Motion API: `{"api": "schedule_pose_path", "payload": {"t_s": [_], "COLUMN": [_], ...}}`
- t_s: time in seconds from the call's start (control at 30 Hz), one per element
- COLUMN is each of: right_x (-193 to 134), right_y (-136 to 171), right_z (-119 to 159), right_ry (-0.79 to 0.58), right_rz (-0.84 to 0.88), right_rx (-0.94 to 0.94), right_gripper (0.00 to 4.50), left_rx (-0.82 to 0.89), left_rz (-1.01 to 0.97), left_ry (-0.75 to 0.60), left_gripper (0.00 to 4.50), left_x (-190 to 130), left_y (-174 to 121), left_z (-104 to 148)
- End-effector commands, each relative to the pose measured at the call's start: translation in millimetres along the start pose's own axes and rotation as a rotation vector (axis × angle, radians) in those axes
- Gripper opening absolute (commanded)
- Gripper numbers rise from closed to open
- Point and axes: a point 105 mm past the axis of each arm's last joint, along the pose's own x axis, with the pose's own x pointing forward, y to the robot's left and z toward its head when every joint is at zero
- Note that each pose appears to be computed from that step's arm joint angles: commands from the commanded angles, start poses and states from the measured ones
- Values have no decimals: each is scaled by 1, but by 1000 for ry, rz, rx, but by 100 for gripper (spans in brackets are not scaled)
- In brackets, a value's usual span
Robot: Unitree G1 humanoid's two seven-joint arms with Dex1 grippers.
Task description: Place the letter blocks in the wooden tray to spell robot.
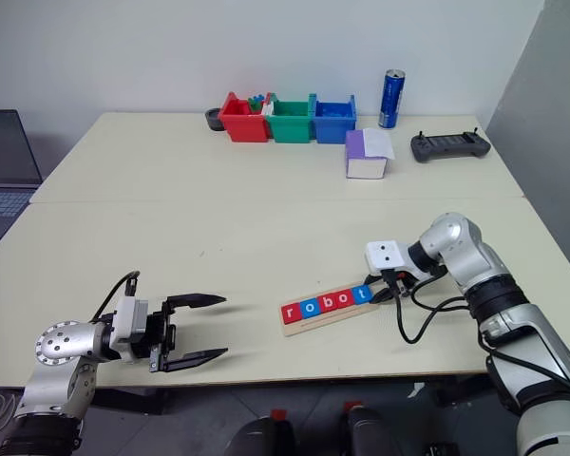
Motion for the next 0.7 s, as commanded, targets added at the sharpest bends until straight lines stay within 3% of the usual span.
{"api": "schedule_pose_path", "payload": {"t_s": [0.03, 0.7], "right_x": [-5, -4], "right_y": [-7, -11], "right_z": [9, 12], "right_ry": [10, 24], "right_rz": [-8, -18], "right_rx": [-37, -77], "right_gripper": [146, 146], "left_rx": [24, 27], "left_rz": [13, 9], "left_ry": [-6, -3], "left_gripper": [450, 450], "left_x": [-5, -6], "left_y": [3, 2], "left_z": [5, 3]}}
